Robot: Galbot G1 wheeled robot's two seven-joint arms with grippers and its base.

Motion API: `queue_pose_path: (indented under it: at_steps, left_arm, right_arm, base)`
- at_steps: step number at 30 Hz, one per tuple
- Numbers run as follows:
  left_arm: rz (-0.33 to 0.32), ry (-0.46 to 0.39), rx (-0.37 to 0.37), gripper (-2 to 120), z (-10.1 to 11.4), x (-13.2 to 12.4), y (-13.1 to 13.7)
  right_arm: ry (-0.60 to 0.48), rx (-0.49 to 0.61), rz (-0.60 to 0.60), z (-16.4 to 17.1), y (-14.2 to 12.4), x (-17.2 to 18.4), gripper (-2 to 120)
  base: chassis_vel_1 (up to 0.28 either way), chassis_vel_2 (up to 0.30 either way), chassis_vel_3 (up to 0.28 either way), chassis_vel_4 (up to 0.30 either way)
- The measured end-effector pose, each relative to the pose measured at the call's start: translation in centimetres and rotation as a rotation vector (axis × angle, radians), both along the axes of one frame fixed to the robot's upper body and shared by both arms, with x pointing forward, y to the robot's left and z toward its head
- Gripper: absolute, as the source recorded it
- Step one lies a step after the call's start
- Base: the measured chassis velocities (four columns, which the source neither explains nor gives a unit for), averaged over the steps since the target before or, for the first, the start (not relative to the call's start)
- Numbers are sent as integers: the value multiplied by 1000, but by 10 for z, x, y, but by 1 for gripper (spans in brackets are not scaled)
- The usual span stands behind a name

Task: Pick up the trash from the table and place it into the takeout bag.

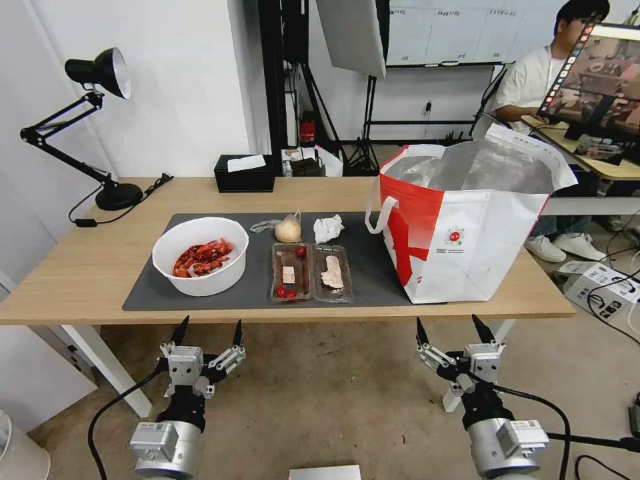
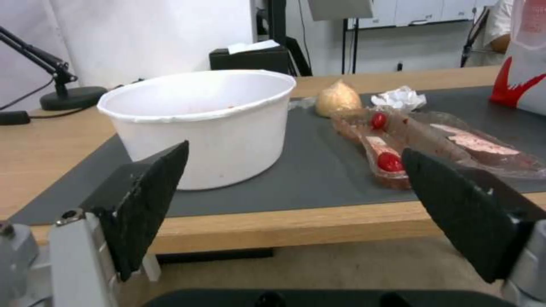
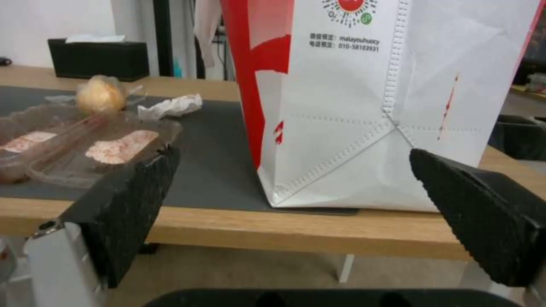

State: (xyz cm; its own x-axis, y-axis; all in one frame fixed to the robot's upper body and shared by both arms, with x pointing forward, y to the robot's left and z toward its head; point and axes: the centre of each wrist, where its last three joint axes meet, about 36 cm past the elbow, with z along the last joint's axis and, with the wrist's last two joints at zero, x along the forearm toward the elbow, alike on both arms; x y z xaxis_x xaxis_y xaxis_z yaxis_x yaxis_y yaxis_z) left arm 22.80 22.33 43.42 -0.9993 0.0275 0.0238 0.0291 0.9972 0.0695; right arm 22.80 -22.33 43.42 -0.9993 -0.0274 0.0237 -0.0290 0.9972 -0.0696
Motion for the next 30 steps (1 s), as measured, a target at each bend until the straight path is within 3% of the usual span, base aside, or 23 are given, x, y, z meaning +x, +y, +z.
queue_pose_path:
  at_steps: [30]
  left_arm:
    - [0, 0, -5, 100, 1, 1, 1]
  right_arm:
    - [4, 6, 10, 2, -2, 4, 100]
  base:
    - [0, 0, 0, 0]
